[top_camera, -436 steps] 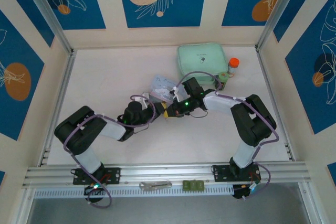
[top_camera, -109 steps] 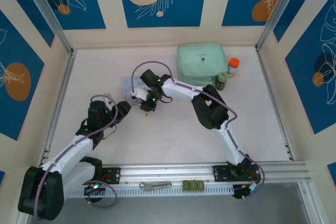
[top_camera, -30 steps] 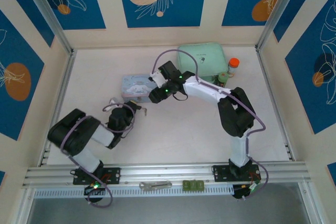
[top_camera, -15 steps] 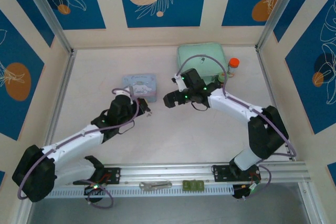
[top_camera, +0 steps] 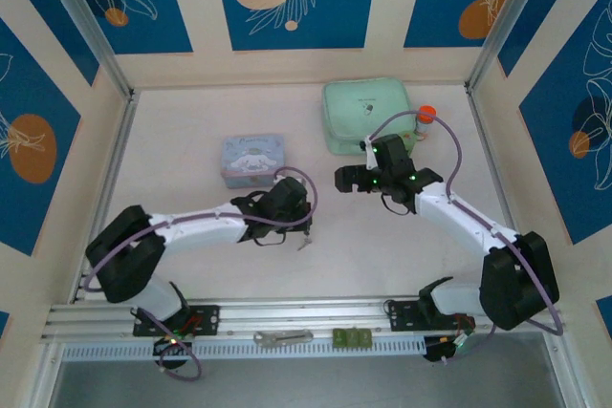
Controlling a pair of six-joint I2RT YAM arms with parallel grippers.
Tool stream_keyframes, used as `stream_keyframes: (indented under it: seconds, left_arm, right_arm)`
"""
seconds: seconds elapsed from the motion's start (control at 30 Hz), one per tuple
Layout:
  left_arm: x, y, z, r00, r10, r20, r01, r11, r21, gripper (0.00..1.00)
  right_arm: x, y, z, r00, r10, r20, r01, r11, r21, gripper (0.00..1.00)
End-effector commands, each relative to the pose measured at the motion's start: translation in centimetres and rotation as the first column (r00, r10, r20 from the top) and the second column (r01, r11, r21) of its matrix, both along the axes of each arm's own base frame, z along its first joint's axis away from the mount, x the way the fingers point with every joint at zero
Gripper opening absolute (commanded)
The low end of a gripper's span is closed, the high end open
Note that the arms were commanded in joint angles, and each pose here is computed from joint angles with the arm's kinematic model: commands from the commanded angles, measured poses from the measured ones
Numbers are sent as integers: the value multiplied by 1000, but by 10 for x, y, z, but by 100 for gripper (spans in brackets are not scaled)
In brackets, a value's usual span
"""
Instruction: Unlock a padlock with a key
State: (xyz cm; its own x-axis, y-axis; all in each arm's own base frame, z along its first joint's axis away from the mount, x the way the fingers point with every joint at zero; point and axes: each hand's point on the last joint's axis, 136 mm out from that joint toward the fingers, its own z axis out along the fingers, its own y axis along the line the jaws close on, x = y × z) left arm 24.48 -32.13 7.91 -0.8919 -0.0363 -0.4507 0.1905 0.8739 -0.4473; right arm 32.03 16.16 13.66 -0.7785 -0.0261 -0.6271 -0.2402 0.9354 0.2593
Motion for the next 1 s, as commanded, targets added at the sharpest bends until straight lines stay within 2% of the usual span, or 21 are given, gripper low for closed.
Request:
stream_keyframes:
  seconds: [0.0, 0.17, 0.27, 0.33, 0.47, 0.67, 0.77, 0.97]
  left_arm:
    - [7, -18, 0, 999, -30, 15, 30, 999, -16, 0]
    - [24, -26, -13, 999, -11, 52, 10, 1000, 21, 0]
    - [32, -34, -18, 998, -7, 58, 6, 1000, 18, 3]
    - [35, -39, -18, 998, -1, 63, 0, 1000, 6, 9]
    - [40, -40, -15, 996, 3, 84, -4, 1000, 11, 27]
    - [45, -33, -3, 991, 12, 134, -15, 1000, 24, 42]
    - [49, -26, 8, 985, 24, 170, -29, 999, 23, 46]
    - [63, 8, 47, 954, 62, 294, -77, 996, 39, 59]
  right_arm:
    - [0, -8, 2, 999, -41, 23, 40, 999, 33, 99]
    - [-2, -15, 0, 998, -55, 29, 54, 997, 51, 99]
    - [-3, -20, 4, 997, -64, 52, 61, 996, 61, 99]
    - [-5, -25, 6, 995, -73, 67, 68, 995, 66, 99]
    - [-5, -38, 5, 992, -83, 96, 78, 995, 54, 99]
    - [6, -67, 0, 976, -130, 175, 126, 991, 37, 99]
    - [13, -80, 0, 963, -159, 218, 154, 987, 43, 99]
    - [28, -106, 1, 937, -190, 293, 198, 980, 1, 99]
